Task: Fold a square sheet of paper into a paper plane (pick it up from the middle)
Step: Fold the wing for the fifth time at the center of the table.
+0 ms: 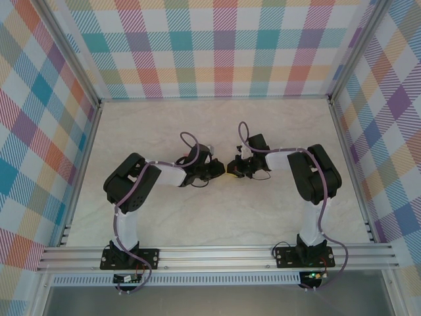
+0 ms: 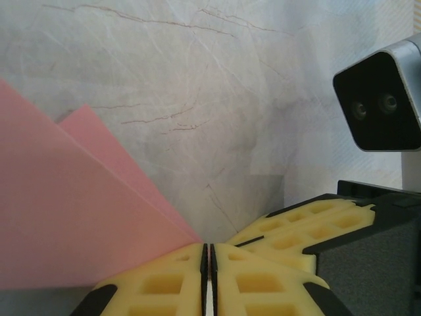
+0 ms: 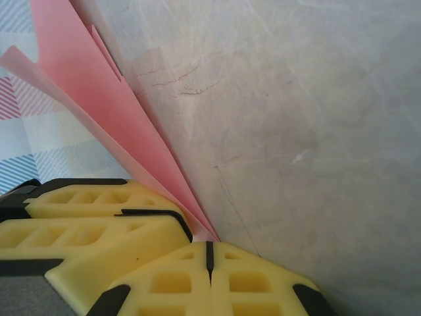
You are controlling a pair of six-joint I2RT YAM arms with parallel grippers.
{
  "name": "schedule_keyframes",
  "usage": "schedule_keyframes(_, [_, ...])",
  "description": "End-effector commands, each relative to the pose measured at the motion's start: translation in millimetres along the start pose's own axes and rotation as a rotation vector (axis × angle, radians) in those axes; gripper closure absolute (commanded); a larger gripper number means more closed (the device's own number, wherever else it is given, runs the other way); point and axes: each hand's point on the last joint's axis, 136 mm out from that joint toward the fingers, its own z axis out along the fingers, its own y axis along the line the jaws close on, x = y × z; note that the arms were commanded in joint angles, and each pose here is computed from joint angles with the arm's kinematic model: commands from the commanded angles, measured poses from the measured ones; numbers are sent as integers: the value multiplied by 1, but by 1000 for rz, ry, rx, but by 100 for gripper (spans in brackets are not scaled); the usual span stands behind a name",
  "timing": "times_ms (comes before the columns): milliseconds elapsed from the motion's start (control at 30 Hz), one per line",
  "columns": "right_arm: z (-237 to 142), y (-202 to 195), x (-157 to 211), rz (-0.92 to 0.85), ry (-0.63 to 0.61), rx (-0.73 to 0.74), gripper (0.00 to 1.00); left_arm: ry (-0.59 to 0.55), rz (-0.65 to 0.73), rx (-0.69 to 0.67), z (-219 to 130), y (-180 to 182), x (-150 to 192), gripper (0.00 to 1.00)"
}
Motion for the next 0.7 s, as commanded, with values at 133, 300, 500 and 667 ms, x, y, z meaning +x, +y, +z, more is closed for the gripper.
schedule_keyframes(133, [2, -92, 42, 185, 87, 323, 100, -59, 55, -177, -4, 34, -14, 88])
schedule_keyframes(300, [1, -94, 43, 186, 88, 332, 100, -87, 42, -204, -15, 40, -29, 88])
schedule_keyframes(500, [1, -95, 43, 184, 89, 333, 100, -96, 25, -222, -24, 50, -41, 88])
schedule_keyframes(667, [1, -95, 43, 183, 88, 332, 100, -99, 10, -237, -31, 64, -52, 88])
